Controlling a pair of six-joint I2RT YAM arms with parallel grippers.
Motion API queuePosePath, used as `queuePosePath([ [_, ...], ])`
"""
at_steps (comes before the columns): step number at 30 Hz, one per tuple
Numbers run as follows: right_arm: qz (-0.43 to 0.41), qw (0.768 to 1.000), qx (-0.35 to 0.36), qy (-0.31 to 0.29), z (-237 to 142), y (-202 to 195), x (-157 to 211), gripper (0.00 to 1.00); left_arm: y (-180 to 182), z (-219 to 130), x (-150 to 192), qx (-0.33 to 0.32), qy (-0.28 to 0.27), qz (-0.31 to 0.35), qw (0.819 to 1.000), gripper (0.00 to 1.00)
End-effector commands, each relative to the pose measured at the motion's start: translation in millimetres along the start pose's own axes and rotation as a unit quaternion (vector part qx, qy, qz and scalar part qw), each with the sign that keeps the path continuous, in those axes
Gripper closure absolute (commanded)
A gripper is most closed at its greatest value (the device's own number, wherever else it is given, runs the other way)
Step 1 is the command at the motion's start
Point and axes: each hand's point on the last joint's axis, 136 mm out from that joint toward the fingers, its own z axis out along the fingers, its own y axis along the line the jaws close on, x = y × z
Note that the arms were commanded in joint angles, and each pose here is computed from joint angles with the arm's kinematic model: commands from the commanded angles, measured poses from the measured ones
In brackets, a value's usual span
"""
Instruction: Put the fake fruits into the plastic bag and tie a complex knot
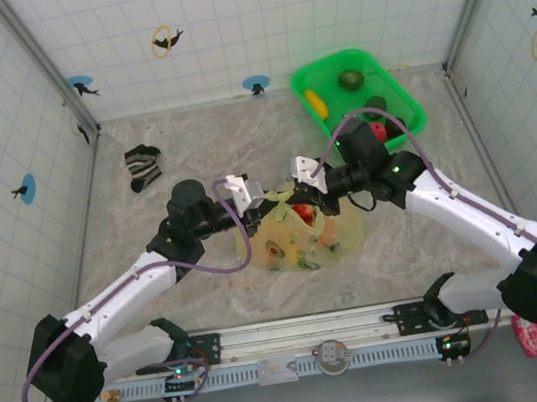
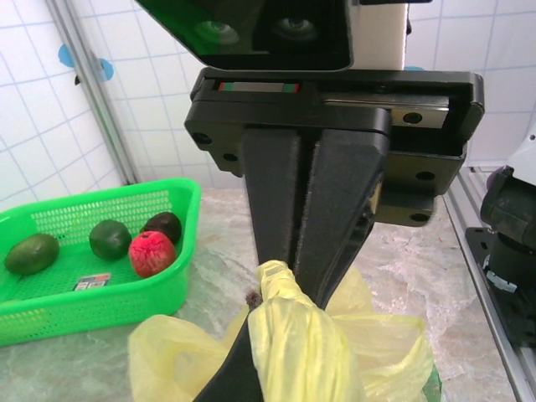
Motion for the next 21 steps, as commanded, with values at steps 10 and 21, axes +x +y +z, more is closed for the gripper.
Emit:
queuePosePath([
  [10, -0.051, 0.999, 0.014, -0.004, -16, -6, -22, 1.00, -4, -2, -17, 0.011, -0.003, 0.007, 1.000, 0.68],
  [21, -0.037, 0.999, -0.003, -0.026, -18, -5, -25, 1.00, 17, -16, -6, -0.079, 0.037, -0.019, 0.996, 0.53],
])
